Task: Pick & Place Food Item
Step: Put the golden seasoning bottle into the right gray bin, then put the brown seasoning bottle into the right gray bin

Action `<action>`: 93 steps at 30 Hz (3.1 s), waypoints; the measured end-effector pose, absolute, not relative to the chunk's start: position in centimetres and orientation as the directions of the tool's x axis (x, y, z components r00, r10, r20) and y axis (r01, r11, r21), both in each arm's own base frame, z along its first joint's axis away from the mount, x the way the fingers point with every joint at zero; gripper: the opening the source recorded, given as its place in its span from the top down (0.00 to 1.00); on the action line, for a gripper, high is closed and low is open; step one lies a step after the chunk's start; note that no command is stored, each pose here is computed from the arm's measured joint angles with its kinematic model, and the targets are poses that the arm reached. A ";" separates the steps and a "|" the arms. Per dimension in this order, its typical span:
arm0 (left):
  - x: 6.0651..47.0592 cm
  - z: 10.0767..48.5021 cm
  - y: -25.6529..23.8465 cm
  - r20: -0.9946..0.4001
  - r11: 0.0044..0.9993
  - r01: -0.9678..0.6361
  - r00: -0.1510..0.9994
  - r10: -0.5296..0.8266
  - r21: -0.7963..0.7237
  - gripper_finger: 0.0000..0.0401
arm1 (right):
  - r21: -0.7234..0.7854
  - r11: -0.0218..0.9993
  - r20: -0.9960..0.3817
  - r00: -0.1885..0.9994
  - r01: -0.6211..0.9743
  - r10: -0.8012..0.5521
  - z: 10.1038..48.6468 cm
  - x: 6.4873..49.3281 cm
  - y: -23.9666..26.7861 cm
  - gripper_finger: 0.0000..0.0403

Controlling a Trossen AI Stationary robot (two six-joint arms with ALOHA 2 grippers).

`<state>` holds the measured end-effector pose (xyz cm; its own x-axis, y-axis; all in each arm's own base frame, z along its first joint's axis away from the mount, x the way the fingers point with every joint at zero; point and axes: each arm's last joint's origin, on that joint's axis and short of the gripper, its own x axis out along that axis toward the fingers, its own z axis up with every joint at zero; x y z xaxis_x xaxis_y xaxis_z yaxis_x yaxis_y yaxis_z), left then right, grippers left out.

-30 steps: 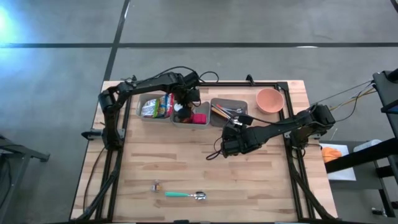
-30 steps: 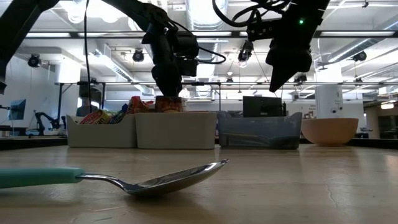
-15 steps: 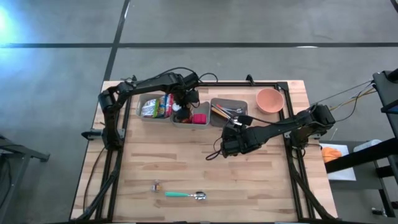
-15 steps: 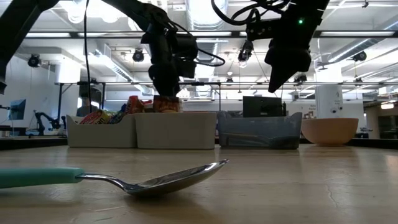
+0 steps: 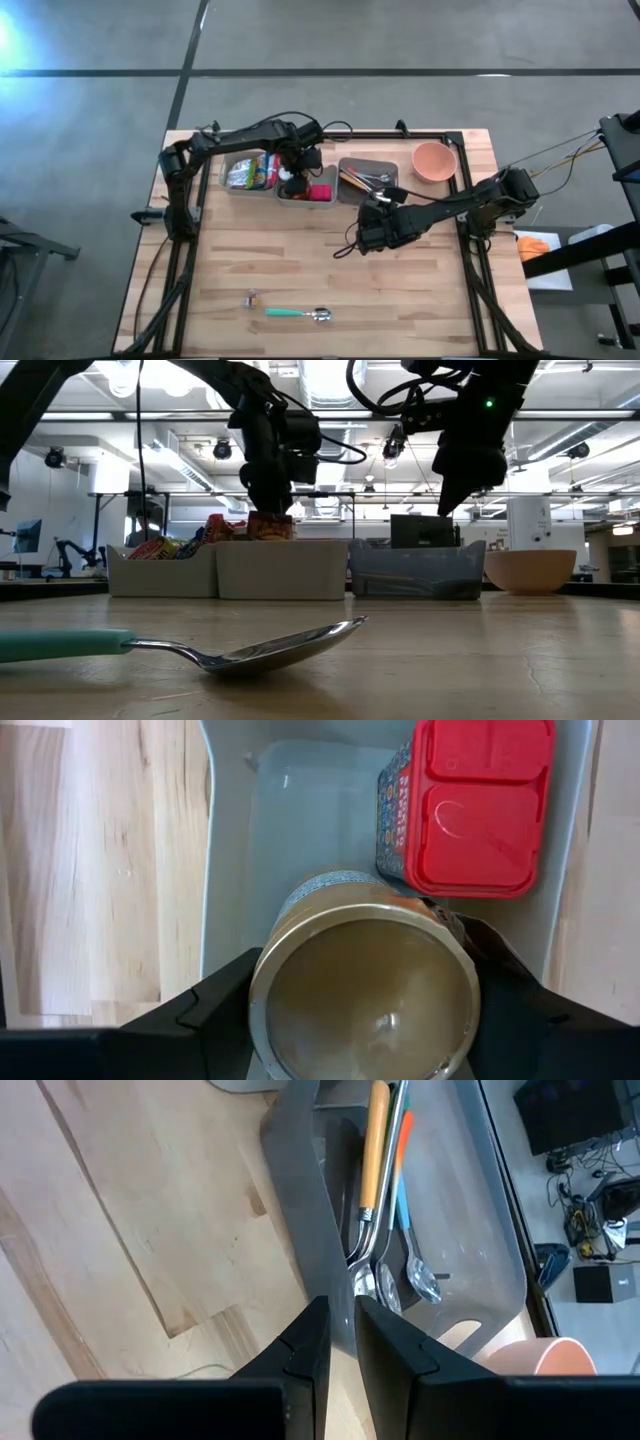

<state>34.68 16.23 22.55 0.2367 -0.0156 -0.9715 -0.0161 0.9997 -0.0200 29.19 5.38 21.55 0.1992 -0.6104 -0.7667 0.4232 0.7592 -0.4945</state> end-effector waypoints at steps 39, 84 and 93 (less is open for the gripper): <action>35.0 20.6 15.3 -0.969 0.998 -0.065 0.247 -0.001 -0.018 0.15 | -0.424 0.815 -0.826 0.199 0.395 -0.527 21.1 29.2 5.8 0.88; 30.4 31.3 10.0 -0.962 0.982 -0.176 0.274 -0.018 -0.068 0.03 | -0.408 0.821 -0.824 0.226 0.400 -0.520 21.0 29.4 5.9 0.88; 29.4 30.4 2.1 -0.972 0.979 -0.169 0.225 -0.071 -0.111 0.03 | -0.388 0.826 -0.832 0.229 0.409 -0.505 20.9 29.5 5.9 0.88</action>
